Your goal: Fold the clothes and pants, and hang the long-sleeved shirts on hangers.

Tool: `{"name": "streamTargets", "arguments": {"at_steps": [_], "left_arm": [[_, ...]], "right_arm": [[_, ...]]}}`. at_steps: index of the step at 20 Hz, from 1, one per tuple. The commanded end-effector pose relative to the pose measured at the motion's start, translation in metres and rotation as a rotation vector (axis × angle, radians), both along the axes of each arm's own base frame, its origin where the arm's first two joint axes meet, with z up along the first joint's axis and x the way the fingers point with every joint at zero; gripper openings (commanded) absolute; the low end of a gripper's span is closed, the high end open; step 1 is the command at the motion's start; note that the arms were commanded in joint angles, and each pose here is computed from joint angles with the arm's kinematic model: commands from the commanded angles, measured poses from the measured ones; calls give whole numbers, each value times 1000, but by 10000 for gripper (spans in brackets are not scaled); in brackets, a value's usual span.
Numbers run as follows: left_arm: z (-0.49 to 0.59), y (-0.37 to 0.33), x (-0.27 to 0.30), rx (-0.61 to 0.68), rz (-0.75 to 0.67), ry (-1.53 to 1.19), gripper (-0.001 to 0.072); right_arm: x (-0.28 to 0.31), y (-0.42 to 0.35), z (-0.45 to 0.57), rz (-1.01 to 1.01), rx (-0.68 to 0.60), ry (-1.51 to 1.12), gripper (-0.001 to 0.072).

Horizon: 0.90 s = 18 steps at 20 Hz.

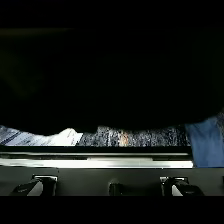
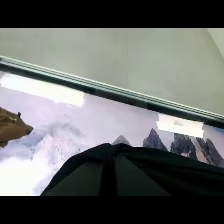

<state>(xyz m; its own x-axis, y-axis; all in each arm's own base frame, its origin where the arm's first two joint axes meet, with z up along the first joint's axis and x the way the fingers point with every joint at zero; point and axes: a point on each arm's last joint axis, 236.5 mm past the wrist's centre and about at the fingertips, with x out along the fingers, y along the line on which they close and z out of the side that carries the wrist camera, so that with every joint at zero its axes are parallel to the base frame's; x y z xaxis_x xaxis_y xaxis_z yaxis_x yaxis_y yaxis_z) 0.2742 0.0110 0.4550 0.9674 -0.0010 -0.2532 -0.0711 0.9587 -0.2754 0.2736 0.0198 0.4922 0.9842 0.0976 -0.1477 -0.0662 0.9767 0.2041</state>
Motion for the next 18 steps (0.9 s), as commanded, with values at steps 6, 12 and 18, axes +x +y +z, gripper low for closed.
{"name": "streamTargets", "arguments": {"at_steps": [6,12,18], "left_arm": [[-224,11,137,-32,-124,580,13],[-413,6,264,-89,-125,729,14],[-461,13,318,-175,-49,616,14]], "right_arm": [[171,-14,-229,-27,106,651,32],[278,-14,-423,-28,164,914,32],[335,-21,-466,-68,213,793,32]]}}
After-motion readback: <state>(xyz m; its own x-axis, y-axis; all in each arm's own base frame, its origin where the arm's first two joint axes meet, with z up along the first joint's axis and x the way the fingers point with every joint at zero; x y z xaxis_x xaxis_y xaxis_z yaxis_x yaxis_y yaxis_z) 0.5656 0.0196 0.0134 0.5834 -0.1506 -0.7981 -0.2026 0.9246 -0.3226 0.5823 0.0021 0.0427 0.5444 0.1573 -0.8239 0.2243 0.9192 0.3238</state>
